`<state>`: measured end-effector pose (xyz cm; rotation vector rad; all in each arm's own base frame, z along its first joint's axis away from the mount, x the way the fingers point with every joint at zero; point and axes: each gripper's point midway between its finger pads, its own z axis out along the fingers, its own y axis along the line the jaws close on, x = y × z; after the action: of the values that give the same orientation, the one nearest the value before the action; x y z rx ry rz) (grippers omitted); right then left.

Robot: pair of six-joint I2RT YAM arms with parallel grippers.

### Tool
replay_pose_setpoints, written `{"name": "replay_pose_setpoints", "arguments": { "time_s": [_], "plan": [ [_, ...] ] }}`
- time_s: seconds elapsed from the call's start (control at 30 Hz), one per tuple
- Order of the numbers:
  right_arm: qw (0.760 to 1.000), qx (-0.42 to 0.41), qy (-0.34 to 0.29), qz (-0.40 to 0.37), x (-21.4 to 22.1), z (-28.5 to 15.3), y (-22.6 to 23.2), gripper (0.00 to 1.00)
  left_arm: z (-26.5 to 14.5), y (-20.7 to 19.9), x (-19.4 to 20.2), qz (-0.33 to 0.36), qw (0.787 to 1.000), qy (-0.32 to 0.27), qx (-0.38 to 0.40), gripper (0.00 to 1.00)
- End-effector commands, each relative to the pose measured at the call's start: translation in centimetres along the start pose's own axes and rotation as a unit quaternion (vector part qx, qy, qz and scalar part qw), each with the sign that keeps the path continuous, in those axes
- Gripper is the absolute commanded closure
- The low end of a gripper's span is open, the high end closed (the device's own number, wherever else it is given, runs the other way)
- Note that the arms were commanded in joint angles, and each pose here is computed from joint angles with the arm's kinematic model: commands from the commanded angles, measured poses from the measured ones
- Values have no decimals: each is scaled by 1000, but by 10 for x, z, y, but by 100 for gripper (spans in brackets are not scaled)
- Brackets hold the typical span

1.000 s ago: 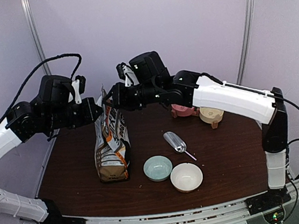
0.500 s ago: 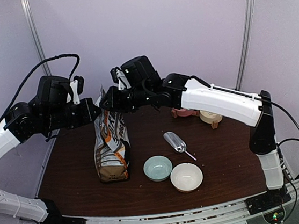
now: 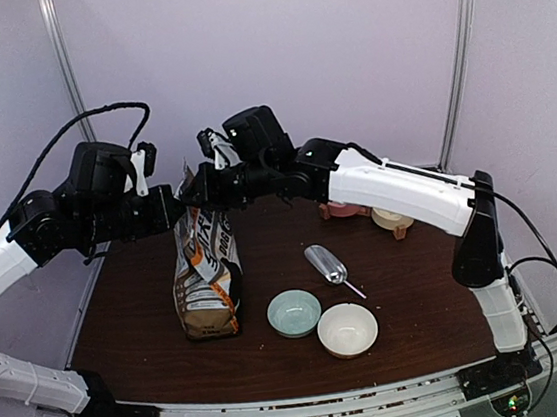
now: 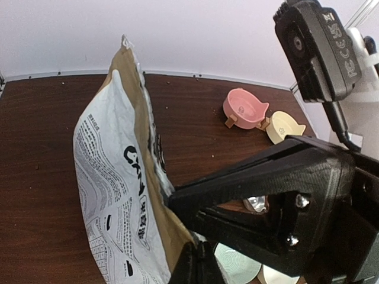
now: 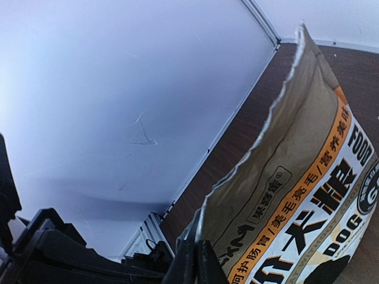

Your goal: Serve the pet food

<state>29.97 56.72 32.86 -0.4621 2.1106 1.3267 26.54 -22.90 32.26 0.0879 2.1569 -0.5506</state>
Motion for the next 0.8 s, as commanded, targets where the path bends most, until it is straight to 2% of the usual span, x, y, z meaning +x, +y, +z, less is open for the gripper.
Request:
{"name": "replay_pose_setpoints", "arguments": {
  "time_s": [0.0, 0.1, 0.33, 0.77],
  "plan": [
    [999, -28, 34, -22, 18, 9, 7, 100, -4, -7, -12, 7, 1000, -17, 15, 100],
    [998, 2, 24, -50, 14, 4, 0, 100, -6, 0, -14, 0, 1000, -28, 2, 100],
    [983, 130, -18, -126, -3, -25, -27, 100, -13, 25, -14, -14, 997, -47, -55, 100],
    [978, 150, -27, -141, -6, -32, -28, 100, -12, 26, -14, -17, 997, -48, -56, 100]
  ]
}}
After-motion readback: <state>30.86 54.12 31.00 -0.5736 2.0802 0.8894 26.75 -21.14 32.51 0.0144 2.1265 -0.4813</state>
